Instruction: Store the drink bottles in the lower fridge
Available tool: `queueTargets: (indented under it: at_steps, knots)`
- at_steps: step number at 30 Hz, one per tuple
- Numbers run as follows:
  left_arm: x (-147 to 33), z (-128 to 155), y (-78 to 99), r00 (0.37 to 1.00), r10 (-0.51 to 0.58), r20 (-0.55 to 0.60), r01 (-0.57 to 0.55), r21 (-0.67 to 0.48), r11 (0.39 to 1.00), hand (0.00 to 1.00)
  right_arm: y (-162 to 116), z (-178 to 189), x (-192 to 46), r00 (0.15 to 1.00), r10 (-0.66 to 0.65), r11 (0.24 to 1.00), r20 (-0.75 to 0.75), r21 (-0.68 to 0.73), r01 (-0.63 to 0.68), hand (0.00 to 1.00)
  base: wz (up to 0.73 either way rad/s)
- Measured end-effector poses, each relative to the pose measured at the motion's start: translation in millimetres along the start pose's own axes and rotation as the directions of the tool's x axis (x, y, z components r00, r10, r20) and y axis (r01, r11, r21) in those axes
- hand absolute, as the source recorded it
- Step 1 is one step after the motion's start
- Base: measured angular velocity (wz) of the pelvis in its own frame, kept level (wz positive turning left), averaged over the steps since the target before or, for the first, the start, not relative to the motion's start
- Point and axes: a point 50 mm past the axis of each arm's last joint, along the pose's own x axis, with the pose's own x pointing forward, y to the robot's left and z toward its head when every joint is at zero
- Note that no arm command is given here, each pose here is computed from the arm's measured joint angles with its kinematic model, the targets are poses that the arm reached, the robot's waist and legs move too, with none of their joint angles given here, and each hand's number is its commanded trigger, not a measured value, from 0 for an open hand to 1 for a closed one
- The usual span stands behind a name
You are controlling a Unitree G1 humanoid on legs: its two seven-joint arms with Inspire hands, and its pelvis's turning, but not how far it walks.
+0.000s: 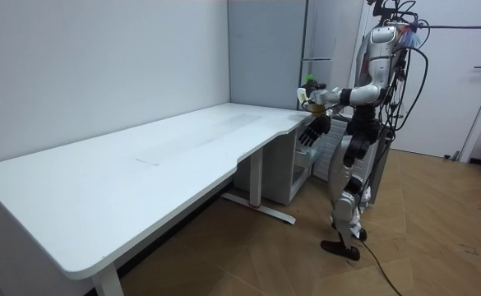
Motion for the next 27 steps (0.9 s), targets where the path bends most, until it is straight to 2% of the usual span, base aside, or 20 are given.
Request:
queueTargets:
  at_steps: [7,17,27]
  knots:
    - [-7.1,-15.4,5.1,0.992,0.048,-0.116,-0.037,0.093,0.995,1.00,4.9,1.8,-5.7,0.998,0.063,0.998,0.024,-0.019,-0.063,0.00,0.03]
    - [-8.0,-17.7,5.4,0.987,0.050,-0.155,-0.027,0.152,0.988,1.00,8.7,6.7,-8.2,0.992,0.113,0.993,0.047,-0.040,-0.112,0.00,0.00]
    - [-9.4,-18.7,5.8,0.985,0.054,-0.163,-0.029,0.156,0.987,1.00,12.0,-1.1,-16.3,0.983,0.158,0.985,0.098,0.052,-0.163,0.00,0.01]
